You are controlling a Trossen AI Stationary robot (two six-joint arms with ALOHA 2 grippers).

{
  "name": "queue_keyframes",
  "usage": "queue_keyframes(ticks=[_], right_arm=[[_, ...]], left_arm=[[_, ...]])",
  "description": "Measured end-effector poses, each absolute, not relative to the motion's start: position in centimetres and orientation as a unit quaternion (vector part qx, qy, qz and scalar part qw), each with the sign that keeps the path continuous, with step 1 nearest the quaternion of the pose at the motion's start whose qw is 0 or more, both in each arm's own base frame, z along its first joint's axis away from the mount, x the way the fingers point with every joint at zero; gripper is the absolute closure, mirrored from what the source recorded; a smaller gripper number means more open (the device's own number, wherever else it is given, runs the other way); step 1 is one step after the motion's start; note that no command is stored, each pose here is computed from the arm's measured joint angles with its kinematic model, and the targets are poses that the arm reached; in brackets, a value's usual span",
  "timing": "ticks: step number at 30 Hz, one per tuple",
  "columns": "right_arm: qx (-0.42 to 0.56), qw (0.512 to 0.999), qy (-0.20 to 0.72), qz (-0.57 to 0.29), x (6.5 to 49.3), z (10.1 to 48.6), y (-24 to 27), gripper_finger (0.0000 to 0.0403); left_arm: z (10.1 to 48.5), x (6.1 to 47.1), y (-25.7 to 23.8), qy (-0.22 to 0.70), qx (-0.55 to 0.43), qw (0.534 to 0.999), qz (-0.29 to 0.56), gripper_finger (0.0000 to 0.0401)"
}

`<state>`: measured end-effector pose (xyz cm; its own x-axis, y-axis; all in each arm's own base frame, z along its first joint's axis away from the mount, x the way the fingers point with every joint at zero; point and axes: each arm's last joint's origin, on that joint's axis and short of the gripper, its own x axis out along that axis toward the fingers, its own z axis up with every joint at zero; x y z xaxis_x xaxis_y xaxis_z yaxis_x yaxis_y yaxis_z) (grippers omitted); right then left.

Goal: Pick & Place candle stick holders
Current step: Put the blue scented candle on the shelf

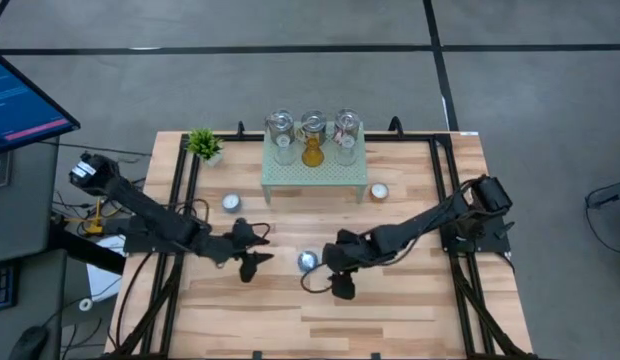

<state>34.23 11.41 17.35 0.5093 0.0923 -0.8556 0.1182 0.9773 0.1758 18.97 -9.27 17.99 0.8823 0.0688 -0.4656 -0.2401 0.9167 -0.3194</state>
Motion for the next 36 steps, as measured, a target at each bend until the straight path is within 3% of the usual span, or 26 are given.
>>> queue_keyframes(ticks=[8, 19, 28, 36], right_arm=[[0.117, 0.897, 0.427, -0.014, 34.7, 15.6, 9.3, 0.0138], [0.119, 0.891, 0.439, -0.015, 36.4, 11.1, 9.5, 0.0138], [0.12, 0.909, 0.4, 0.006, 38.5, 13.1, 8.8, 0.0139], [0.124, 0.918, 0.377, 0.014, 39.9, 14.9, 8.0, 0.0167]], left_arm=[[14.6, 22.1, -7.3, 0.245, -0.185, 0.951, 0.039, 0.0202], [11.0, 24.6, -6.5, 0.295, -0.203, 0.933, 0.026, 0.0247], [9.8, 26.0, -7.0, 0.317, -0.207, 0.925, 0.005, 0.032], [9.9, 26.1, -7.1, 0.309, -0.211, 0.928, -0.002, 0.0353]])
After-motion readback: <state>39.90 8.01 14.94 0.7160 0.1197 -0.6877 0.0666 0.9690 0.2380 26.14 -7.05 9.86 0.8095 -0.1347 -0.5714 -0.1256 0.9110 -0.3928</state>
